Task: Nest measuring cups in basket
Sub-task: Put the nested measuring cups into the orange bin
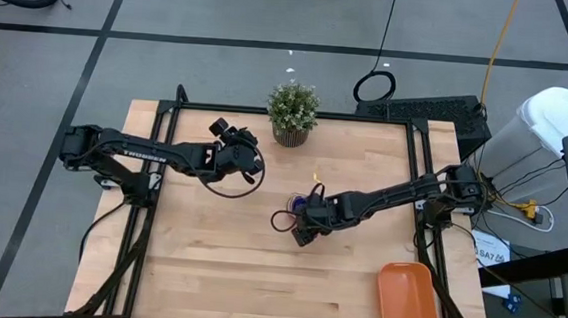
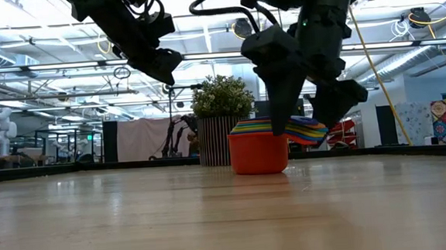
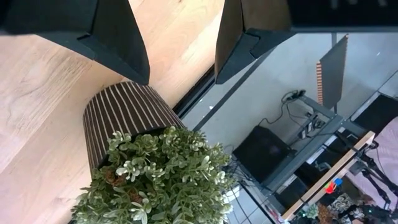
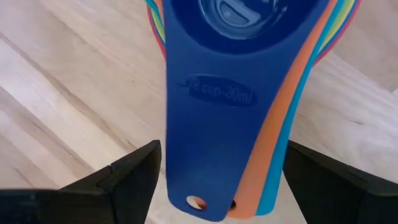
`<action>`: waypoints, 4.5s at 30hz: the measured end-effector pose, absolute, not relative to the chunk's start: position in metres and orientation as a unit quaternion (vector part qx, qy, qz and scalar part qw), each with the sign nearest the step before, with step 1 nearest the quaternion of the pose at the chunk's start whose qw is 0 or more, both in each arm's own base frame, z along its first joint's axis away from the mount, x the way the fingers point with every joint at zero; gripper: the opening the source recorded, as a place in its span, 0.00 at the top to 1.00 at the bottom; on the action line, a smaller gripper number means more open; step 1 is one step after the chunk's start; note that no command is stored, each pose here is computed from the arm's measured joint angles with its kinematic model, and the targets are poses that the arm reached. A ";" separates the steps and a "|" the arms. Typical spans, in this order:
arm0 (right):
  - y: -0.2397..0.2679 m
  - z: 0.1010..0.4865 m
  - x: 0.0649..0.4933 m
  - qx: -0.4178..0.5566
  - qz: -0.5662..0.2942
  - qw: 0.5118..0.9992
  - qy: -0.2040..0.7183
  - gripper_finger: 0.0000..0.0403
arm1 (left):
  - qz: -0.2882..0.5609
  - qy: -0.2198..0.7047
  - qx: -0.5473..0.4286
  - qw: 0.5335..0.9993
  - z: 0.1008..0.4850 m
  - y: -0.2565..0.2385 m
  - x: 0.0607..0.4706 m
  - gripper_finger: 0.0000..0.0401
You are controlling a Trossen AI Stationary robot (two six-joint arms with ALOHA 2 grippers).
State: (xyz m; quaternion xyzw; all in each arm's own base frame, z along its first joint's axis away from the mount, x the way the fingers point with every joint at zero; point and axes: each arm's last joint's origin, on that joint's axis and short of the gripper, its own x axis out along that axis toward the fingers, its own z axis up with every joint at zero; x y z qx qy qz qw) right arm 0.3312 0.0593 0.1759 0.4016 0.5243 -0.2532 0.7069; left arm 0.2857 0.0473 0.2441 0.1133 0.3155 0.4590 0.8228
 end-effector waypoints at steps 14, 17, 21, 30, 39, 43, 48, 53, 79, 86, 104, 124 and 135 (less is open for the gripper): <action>0.058 0.158 0.325 0.415 -0.261 0.707 0.510 0.22 | 0.459 0.316 0.113 0.823 0.244 0.047 0.286 0.54; 0.057 0.157 0.324 0.411 -0.269 0.711 0.504 0.22 | 0.459 0.316 0.113 0.823 0.244 0.047 0.286 0.54; 0.057 0.157 0.324 0.410 -0.270 0.711 0.503 0.22 | 0.459 0.316 0.114 0.823 0.244 0.047 0.286 0.54; 0.056 0.157 0.325 0.408 -0.281 0.713 0.496 0.24 | 0.457 0.318 0.117 0.822 0.244 0.047 0.286 0.54; 0.056 0.157 0.325 0.409 -0.280 0.713 0.496 0.49 | 0.457 0.318 0.117 0.822 0.244 0.047 0.286 0.54; 0.056 0.157 0.325 0.409 -0.277 0.715 0.496 0.60 | 0.457 0.317 0.117 0.822 0.244 0.047 0.286 0.54; 0.056 0.158 0.327 0.412 -0.272 0.718 0.490 0.68 | 0.458 0.317 0.117 0.822 0.244 0.047 0.286 0.54; 0.056 0.158 0.327 0.413 -0.271 0.719 0.489 0.68 | 0.458 0.317 0.117 0.822 0.244 0.047 0.286 0.54; 0.056 0.158 0.327 0.414 -0.271 0.717 0.491 0.71 | 0.458 0.317 0.116 0.822 0.244 0.047 0.286 0.54; 0.056 0.158 0.327 0.418 -0.274 0.715 0.489 0.71 | 0.458 0.317 0.116 0.822 0.244 0.047 0.286 0.54; 0.065 0.164 0.323 0.409 -0.278 0.696 0.520 0.71 | 0.458 0.317 0.116 0.823 0.244 0.047 0.286 0.54; 0.068 0.186 0.319 0.391 -0.288 0.675 0.556 0.72 | 0.448 0.314 0.111 0.830 0.245 0.047 0.287 0.54; 0.067 0.167 0.308 0.408 -0.309 0.644 0.568 0.49 | 0.446 0.316 0.114 0.829 0.245 0.047 0.287 0.54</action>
